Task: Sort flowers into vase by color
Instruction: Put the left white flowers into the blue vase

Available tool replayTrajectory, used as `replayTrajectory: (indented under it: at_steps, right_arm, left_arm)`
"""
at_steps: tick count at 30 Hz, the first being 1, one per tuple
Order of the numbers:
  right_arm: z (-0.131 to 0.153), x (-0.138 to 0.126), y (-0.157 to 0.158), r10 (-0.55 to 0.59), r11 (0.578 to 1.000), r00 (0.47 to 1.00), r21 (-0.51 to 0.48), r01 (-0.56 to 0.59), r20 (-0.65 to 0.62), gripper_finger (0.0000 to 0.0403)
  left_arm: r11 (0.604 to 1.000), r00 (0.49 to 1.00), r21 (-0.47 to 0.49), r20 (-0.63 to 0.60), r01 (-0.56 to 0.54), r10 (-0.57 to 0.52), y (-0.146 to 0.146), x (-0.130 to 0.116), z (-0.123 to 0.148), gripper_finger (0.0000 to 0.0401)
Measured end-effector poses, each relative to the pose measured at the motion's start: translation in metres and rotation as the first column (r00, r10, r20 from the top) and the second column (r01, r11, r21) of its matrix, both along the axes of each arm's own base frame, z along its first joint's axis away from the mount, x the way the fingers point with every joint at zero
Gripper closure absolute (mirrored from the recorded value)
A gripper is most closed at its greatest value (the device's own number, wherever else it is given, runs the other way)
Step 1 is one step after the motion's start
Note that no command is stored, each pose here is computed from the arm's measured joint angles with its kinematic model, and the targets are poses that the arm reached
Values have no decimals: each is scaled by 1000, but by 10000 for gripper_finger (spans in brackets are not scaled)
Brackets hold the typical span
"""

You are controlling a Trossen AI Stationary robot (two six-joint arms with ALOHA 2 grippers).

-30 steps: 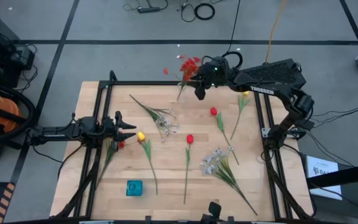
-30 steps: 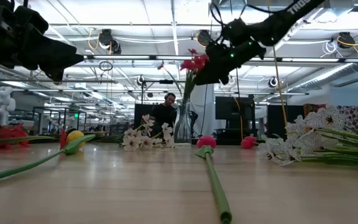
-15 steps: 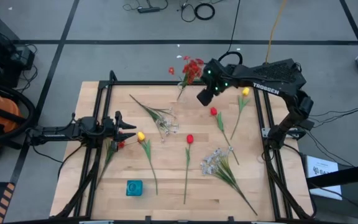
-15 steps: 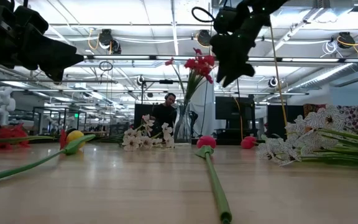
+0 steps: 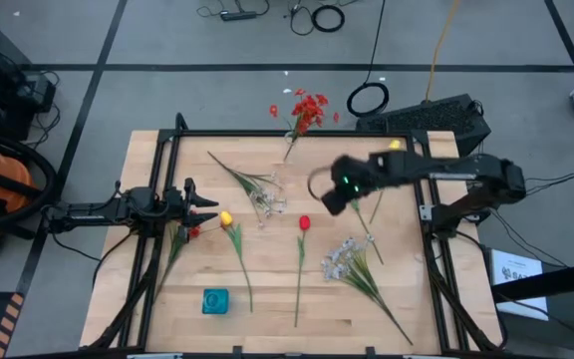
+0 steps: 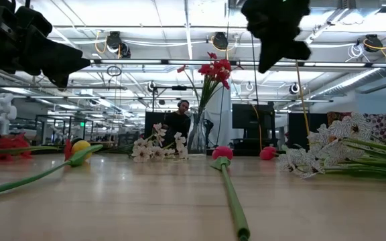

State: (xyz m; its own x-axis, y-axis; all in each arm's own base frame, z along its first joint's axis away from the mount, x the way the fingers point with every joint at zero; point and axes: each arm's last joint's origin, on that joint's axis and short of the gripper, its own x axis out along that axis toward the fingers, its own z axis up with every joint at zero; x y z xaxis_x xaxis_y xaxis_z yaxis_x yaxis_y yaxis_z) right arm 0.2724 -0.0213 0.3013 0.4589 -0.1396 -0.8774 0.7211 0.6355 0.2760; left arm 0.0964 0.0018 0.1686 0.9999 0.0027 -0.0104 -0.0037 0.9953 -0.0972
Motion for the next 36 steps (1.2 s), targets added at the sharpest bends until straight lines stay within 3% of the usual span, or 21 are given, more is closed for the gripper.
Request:
replayTrajectory:
  at_steps: [8, 16, 20, 23, 25, 30, 36]
  right_arm:
    - [-35, -20, 62, -124, 989, 978, 95, 109, 166, 401]
    - [-55, -28, 90, -165, 975, 978, 173, 142, 126, 402]
    - [-54, -30, 97, -162, 981, 974, 135, 141, 156, 402]
    - [-53, -31, 98, -153, 984, 975, 121, 134, 160, 402]
    - [-54, -32, 98, -150, 984, 977, 116, 132, 155, 402]
    - [-54, -32, 96, -128, 991, 979, 56, 121, 160, 402]
    - [-54, -31, 94, -90, 996, 983, 16, 89, 157, 403]
  left_arm:
    - [1000, 1000, -1, 12, -19, 19, 1, 0, 1, 250]
    - [999, 993, -5, 109, -36, 36, 1, 0, 10, 250]
    - [975, 975, -166, 142, -145, 169, 5, -2, 19, 251]
    - [930, 950, -249, 85, -271, 300, 9, -3, 29, 251]
    - [920, 946, -254, 49, -300, 322, 9, -2, 39, 252]
    - [904, 922, -189, -120, -384, 367, 12, 9, 70, 268]
    - [842, 791, -60, -385, -535, 475, 27, 41, 99, 282]
